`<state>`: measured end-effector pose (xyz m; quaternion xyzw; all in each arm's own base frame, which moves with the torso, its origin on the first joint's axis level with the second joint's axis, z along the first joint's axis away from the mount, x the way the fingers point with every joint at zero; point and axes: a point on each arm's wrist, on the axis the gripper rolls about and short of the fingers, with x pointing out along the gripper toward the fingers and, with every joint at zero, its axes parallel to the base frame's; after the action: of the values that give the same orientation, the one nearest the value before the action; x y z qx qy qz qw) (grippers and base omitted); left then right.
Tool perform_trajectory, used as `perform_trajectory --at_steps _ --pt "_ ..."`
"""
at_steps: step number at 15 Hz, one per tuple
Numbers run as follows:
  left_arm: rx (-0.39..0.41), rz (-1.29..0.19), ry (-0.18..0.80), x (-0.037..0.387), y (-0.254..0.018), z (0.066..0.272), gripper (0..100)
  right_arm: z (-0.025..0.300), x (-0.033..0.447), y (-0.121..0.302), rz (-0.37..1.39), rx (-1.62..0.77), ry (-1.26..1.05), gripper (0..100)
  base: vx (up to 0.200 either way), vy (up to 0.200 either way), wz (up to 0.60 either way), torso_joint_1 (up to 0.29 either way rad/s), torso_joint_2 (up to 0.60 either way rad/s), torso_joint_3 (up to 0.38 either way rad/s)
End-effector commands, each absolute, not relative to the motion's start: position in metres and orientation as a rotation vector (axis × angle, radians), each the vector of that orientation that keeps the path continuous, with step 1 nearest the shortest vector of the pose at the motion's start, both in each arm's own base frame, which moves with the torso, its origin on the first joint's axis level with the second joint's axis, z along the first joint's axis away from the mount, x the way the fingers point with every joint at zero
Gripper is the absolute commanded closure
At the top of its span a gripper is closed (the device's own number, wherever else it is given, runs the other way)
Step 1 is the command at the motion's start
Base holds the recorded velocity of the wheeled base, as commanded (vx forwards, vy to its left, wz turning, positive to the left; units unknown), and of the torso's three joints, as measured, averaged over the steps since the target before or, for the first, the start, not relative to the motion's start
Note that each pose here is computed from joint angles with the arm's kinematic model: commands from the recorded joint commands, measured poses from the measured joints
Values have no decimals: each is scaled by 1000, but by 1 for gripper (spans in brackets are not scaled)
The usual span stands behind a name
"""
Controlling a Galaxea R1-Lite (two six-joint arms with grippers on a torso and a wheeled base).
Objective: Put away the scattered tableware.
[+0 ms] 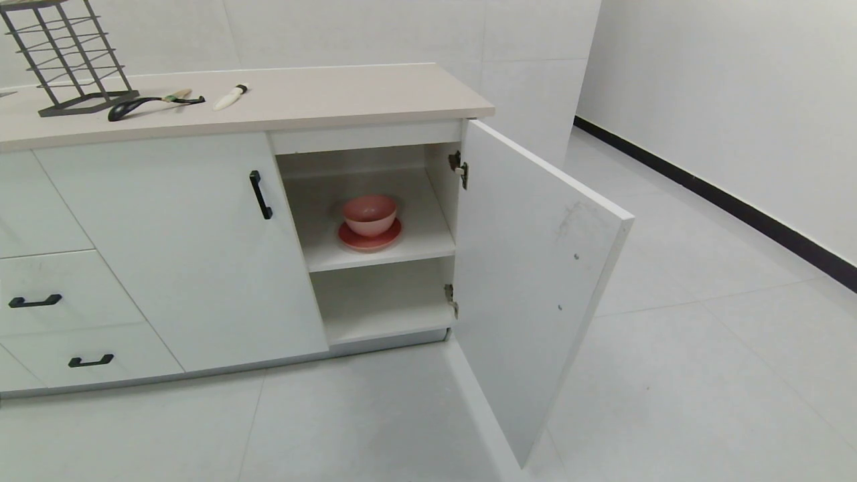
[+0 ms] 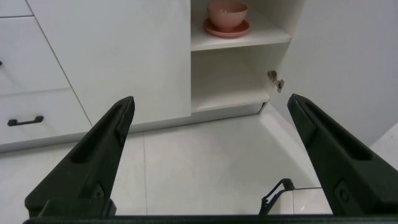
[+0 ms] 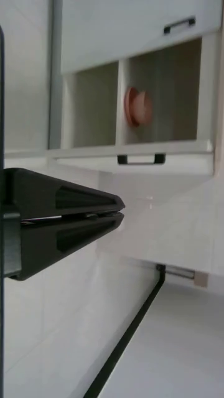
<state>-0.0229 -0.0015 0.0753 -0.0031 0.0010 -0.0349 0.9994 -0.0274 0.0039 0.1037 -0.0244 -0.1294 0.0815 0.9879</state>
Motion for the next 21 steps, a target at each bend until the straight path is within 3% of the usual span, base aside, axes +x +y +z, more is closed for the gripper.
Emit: perform_trajectory --at_steps 1,6,12,14,17,21 --pt "-6 -69 3 -23 -1 75 0 126 -22 5 256 -2 -205 100 0 0 0 0 0 0" --pt "-18 -64 2 -23 -1 76 0 181 32 11 440 -11 -108 100 0 0 0 0 0 0" --pt "-20 -64 4 -23 -1 75 0 173 93 19 461 -15 -81 100 0 0 0 0 0 0" --pt "-22 -64 2 -23 -1 76 0 179 131 25 543 -59 -178 100 0 0 0 0 0 0" --pt "-23 -64 2 -23 -1 76 0 171 169 19 524 -108 -199 100 0 0 0 0 0 0" --pt "-29 -64 2 -23 -1 76 0 195 201 23 557 -135 -301 100 0 0 0 0 0 0"
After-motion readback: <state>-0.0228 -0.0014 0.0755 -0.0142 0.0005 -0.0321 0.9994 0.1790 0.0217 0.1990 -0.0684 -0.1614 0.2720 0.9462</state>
